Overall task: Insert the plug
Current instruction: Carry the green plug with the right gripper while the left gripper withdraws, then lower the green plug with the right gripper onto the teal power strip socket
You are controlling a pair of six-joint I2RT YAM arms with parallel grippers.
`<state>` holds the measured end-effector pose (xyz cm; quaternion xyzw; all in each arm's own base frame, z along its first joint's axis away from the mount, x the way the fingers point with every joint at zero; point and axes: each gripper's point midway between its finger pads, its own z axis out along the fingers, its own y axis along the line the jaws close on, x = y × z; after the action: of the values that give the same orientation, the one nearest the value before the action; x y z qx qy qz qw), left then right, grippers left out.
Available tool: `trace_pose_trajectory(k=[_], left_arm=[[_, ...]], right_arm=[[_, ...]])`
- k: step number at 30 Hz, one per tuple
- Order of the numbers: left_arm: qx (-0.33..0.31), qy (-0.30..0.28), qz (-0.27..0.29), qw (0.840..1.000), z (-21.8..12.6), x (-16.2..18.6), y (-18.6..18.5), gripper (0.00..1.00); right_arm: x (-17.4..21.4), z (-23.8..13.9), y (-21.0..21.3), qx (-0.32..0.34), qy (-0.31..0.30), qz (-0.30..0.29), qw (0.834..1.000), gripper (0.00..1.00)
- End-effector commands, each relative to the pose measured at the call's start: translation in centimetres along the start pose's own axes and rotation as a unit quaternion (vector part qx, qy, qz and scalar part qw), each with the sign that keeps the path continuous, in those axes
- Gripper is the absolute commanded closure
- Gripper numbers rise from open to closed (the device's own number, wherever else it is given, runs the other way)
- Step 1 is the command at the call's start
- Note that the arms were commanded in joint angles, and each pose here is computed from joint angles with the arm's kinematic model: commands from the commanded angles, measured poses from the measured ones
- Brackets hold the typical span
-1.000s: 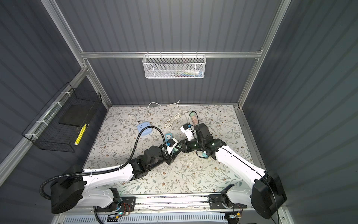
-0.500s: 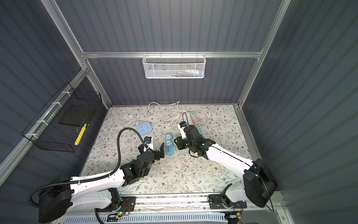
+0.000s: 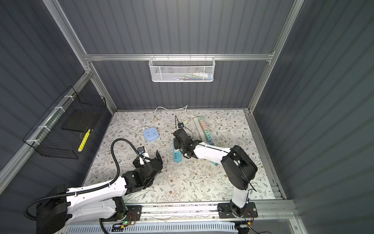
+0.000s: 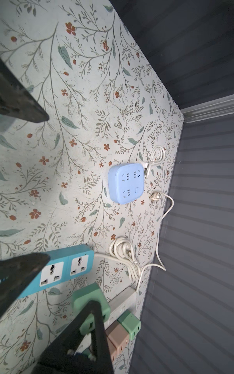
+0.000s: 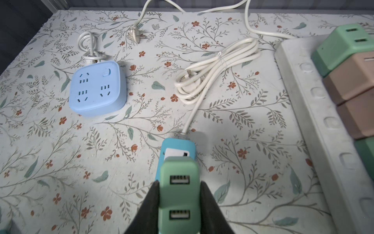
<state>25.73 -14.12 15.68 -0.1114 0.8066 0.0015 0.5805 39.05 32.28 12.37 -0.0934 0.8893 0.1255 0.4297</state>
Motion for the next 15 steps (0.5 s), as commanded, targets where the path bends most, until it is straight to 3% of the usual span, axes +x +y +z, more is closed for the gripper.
trace_pose_trajectory(k=[1, 15], left_arm=[[-0.022, -0.010, -0.010, 1.000, 0.0, -0.1, 1.7, 0.00], [-0.026, -0.008, -0.025, 0.999, 0.0, 0.0, 3.0, 0.00]], right_arm=[[-1.3, 0.4, -0.3, 0.026, -0.017, 0.014, 0.999, 0.73], [0.8, 1.9, -0.2, 0.035, 0.026, 0.015, 0.999, 0.74]])
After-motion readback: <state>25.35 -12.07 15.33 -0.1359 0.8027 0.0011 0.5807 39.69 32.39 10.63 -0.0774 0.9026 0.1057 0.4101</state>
